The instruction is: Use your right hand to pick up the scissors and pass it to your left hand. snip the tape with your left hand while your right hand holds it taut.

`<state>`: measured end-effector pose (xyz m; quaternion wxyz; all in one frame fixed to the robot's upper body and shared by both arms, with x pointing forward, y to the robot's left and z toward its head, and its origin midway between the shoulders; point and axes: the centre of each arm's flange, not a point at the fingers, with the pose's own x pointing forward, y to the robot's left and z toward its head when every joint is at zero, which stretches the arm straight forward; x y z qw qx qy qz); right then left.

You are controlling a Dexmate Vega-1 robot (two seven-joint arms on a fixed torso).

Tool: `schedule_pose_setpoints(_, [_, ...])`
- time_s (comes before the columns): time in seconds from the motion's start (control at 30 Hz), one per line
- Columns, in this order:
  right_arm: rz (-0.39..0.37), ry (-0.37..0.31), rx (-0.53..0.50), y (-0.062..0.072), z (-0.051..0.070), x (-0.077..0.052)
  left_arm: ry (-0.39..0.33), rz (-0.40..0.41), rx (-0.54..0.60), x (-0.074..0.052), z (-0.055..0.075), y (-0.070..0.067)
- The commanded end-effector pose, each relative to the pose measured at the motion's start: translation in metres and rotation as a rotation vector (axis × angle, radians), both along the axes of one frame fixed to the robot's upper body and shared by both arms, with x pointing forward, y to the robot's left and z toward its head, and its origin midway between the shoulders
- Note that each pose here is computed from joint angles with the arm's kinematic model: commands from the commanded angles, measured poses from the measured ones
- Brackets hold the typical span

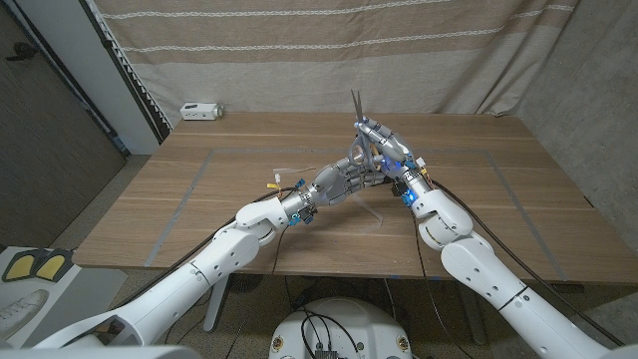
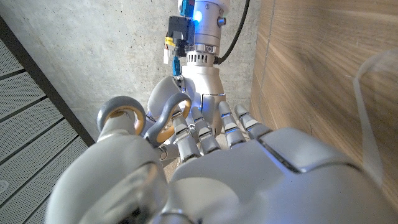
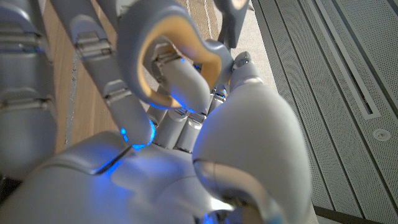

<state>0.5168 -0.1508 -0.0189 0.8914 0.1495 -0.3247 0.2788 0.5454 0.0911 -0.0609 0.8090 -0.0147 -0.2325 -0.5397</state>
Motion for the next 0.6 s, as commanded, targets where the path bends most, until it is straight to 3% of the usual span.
schedule_pose_setpoints(0.03, [-0.063, -0.011, -0.003, -0.0011, -0.003, -0.0034, -0.007, -0.006, -0.003, -0.0025, 0.0009, -0.0033])
schedule_pose_setpoints(0.6, [-0.144, -0.035, -0.017, -0.0051, -0.0036, -0.0061, 0.011, 0.027, -0.011, -0.0042, -0.0046, 0.0006])
